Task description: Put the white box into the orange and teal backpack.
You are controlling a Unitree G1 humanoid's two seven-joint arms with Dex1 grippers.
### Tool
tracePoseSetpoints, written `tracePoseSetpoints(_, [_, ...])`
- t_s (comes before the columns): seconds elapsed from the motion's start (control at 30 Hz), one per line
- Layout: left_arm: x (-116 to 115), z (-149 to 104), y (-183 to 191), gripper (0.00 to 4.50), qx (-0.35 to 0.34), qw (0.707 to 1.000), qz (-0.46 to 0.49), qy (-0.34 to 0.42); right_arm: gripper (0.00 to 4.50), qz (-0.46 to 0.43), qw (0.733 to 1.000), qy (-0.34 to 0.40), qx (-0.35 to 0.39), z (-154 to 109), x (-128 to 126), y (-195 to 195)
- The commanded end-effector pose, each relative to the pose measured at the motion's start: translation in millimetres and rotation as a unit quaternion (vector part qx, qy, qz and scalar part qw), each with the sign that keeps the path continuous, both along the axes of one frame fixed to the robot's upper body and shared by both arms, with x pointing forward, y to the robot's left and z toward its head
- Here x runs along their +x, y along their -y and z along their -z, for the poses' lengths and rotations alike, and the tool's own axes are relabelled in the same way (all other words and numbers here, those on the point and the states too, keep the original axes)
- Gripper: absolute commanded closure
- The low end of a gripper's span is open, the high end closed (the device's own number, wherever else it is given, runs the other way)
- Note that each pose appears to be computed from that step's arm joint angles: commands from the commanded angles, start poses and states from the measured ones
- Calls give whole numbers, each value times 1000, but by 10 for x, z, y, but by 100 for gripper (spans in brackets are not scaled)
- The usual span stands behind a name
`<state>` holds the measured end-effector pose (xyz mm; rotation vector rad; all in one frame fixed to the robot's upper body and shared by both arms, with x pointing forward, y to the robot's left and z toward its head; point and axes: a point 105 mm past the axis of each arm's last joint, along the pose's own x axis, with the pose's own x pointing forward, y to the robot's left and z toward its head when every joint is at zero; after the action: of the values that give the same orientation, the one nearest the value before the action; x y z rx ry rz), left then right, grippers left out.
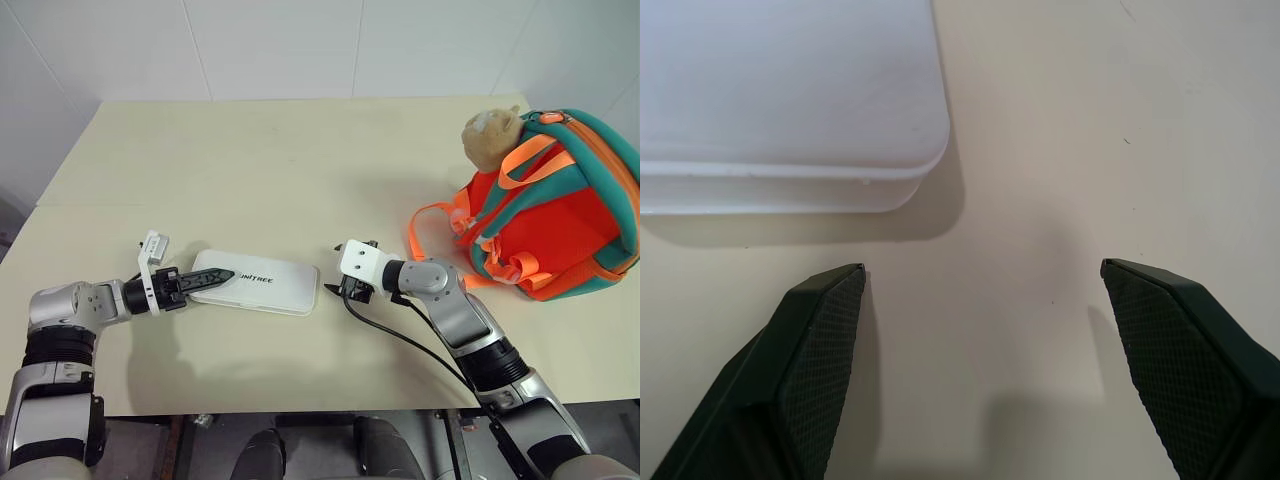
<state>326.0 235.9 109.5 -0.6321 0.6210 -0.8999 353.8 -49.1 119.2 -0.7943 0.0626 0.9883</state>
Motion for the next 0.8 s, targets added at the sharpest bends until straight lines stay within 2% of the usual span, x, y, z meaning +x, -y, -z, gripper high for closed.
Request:
tracePoseSetpoints(0.03, [-55,220,-198,3,58,997,-24,-43,0,-13,1000,22,2,-116,-12,-46])
tracePoseSetpoints(0.13, [-43,204,-198,3,58,997,-18,-42,0,-12,1000,22,2,-115,-12,-42])
tracePoseSetpoints(0.33, [0,168,-191,185,58,998,-15,-36,0,-10,1000,23,3,-121,-2,-32])
tracePoseSetpoints(0.4, [12,151,-182,219,54,998,-13,-35,0,-10,1000,24,3,-125,1,-31])
tracePoseSetpoints(0.8, [102,-9,-126,262,19,999,-34,-27,0,-7,1000,28,6,-160,14,-8])
